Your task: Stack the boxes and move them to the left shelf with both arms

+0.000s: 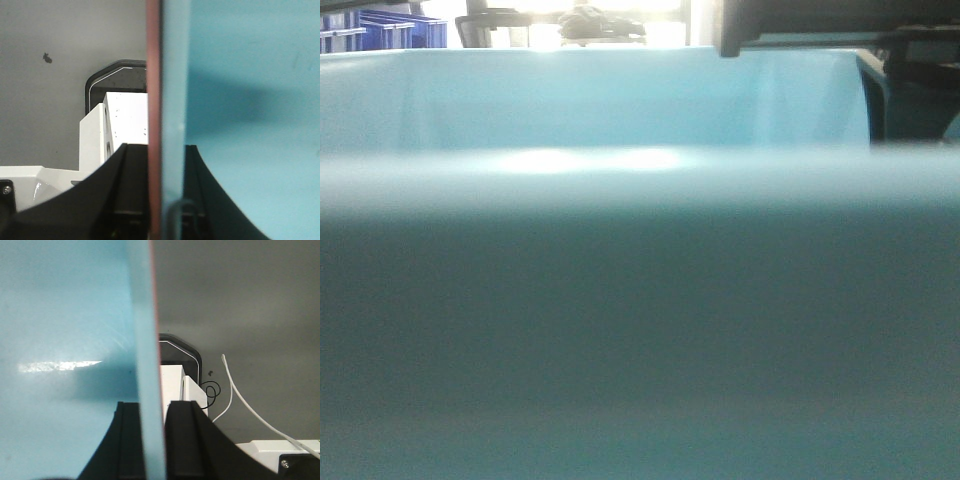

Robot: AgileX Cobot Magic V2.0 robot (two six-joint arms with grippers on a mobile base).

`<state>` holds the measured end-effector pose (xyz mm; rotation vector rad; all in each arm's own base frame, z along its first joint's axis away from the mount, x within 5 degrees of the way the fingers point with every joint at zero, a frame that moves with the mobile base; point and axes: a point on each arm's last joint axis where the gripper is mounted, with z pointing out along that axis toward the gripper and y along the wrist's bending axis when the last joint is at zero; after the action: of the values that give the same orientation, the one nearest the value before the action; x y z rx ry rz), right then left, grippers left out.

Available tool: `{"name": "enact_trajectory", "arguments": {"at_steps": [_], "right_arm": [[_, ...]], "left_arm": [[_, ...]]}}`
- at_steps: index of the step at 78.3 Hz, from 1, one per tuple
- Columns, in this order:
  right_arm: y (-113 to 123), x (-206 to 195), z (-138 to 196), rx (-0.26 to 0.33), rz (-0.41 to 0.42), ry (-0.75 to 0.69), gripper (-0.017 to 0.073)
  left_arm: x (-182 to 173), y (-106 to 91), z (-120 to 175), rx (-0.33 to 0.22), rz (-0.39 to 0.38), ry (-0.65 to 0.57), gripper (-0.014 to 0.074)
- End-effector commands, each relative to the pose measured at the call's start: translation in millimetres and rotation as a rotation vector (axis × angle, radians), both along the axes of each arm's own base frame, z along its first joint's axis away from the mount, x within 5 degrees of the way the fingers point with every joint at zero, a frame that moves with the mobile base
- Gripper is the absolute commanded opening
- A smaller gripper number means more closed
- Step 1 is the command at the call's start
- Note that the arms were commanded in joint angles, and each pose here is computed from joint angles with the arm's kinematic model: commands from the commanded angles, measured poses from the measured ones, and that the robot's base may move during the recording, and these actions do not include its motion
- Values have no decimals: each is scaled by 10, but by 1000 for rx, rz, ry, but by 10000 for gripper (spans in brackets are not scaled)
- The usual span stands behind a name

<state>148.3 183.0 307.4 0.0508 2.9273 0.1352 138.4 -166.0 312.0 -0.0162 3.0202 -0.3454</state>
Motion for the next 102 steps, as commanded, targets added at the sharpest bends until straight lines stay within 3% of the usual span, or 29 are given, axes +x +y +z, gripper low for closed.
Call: {"name": "enact_trajectory", "arguments": {"at_steps": [1,102], "right_arm": [[-61,4,166,17,-1,-69,52],[-62,5,166,16,-1,-70,52]], "left_arm": [[-89,40,135,-16,-12,28,-3],[-88,41,134,-14,-12,26,-3]]}}
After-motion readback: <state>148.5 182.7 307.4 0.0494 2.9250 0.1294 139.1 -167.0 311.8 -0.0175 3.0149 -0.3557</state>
